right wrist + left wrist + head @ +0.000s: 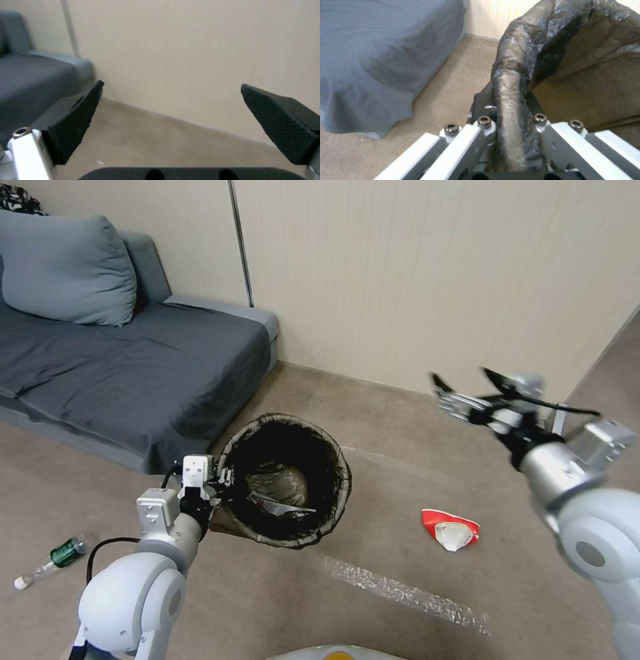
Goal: Pick up the trash bin, then pick up the garbage from the floor and place it into the trash bin.
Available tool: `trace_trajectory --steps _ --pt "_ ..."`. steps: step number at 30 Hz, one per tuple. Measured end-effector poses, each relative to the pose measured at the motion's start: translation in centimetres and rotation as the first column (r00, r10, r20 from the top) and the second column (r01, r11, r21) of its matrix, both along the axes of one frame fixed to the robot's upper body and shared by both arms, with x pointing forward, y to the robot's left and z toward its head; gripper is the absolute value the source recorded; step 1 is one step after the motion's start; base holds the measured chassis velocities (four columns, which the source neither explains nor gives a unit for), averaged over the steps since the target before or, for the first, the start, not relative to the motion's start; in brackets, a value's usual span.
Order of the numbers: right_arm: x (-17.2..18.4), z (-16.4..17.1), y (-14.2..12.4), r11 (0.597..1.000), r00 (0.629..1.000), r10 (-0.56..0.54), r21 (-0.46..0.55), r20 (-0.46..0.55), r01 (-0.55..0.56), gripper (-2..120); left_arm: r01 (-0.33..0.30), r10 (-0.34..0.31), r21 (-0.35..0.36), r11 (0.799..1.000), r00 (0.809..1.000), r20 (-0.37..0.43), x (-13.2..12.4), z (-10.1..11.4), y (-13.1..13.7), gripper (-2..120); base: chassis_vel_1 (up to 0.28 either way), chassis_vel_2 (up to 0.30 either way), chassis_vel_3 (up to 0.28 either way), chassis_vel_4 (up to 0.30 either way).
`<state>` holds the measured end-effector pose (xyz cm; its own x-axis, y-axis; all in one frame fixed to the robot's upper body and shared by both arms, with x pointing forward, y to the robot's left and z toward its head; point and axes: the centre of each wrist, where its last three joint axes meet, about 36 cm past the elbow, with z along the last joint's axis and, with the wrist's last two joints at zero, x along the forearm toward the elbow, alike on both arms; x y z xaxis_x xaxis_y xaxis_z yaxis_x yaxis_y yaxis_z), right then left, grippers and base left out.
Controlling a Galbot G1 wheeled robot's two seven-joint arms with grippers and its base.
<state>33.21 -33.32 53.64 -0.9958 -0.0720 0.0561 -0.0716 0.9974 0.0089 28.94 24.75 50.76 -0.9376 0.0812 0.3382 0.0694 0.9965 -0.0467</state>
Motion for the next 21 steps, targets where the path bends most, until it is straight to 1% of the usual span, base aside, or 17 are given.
trace_trajectory --steps 2,3,4,5,7,8,9,10,12,13,14,16,17,19,20,21 --pt "-0.3 -2.1 -1.9 0.999 0.998 -0.036 -0.011 -0.043 0.035 100 -0.001 0.001 0.0 1.0 1.0 0.001 0.0 0.0 0.1 3 0.0 0.0 0.0 0.0" --pt "-0.3 -2.8 -2.6 0.999 0.997 -0.043 -0.015 -0.059 0.042 100 0.0 0.0 0.002 1.0 1.0 0.002 0.0 0.0 0.2 3 0.0 0.0 0.0 0.0" --pt "-0.3 -2.8 -2.6 0.999 0.997 -0.043 -0.015 -0.059 0.042 100 0.0 0.0 0.002 1.0 1.0 0.002 0.0 0.0 0.2 3 0.0 0.0 0.0 0.0" --pt "-0.3 -4.0 -3.5 0.999 0.995 -0.052 -0.019 -0.085 0.051 100 0.002 -0.002 0.003 1.0 1.0 0.003 0.0 0.1 0.2 3 0.0 0.0 0.0 0.0" --pt "-0.3 -5.7 -4.9 0.998 0.99 -0.055 -0.022 -0.133 0.053 100 0.004 -0.004 0.003 1.0 1.0 0.004 0.0 0.1 0.2 3 0.0 0.0 0.0 0.0" --pt "-0.3 -5.7 -4.9 0.998 0.99 -0.055 -0.022 -0.133 0.053 100 0.004 -0.004 0.003 1.0 1.0 0.004 0.0 0.1 0.2 3 0.0 0.0 0.0 0.0" --pt "-0.3 -6.3 -5.5 0.998 0.987 -0.055 -0.024 -0.15 0.051 100 0.005 -0.005 0.003 1.0 1.0 0.004 0.0 0.1 0.2 3 0.0 0.0 0.0 0.0" --pt "-0.2 -7.7 -6.8 0.998 0.98 -0.053 -0.032 -0.194 0.048 100 0.007 -0.007 0.002 1.0 1.0 0.004 0.0 0.1 0.1 3 0.0 0.0 0.0 0.0" --pt "-0.2 -9.2 -8.1 0.998 0.97 -0.047 -0.045 -0.238 0.037 100 0.008 -0.008 0.002 1.0 1.0 0.004 -0.1 0.1 0.1 3 0.0 0.0 0.0 0.0" --pt "-0.2 -9.2 -8.1 0.998 0.97 -0.047 -0.045 -0.238 0.037 100 0.008 -0.008 0.002 1.0 1.0 0.004 -0.1 0.1 0.1 3 0.0 0.0 0.0 0.0" --pt "-0.2 -9.7 -8.5 0.998 0.967 -0.041 -0.048 -0.252 0.03 100 0.009 -0.009 0.003 1.0 1.0 0.004 -0.2 0.2 0.1 3 0.0 0.0 0.0 0.0" --pt "-0.2 -11.2 -9.8 0.999 0.953 0.008 -0.044 -0.303 -0.023 100 0.01 -0.01 0.004 1.0 1.0 0.005 -0.3 0.2 0.2 3 0.0 0.0 0.0 0.0" --pt "-0.2 -11.2 -9.8 0.999 0.953 0.008 -0.044 -0.303 -0.023 100 0.01 -0.01 0.004 1.0 1.0 0.005 -0.3 0.2 0.2 3 0.0 0.0 0.0 0.0" --pt "-0.1 -12.4 -11.1 0.996 0.933 0.06 -0.041 -0.356 -0.079 100 0.01 -0.01 0.004 1.0 1.0 0.01 -0.4 0.2 0.2 3 0.0 0.0 0.0 0.0" --pt "-0.1 -12.4 -11.1 0.996 0.933 0.06 -0.041 -0.356 -0.079 100 0.01 -0.01 0.004 1.0 1.0 0.01 -0.4 0.2 0.2 3 0.0 0.0 0.0 0.0" --pt "0.1 -13.0 -11.7 0.994 0.922 0.081 -0.036 -0.378 -0.102 100 0.01 -0.01 0.004 1.0 1.0 0.012 -0.4 0.2 0.2 3 0.0 0.0 0.0 0.0"
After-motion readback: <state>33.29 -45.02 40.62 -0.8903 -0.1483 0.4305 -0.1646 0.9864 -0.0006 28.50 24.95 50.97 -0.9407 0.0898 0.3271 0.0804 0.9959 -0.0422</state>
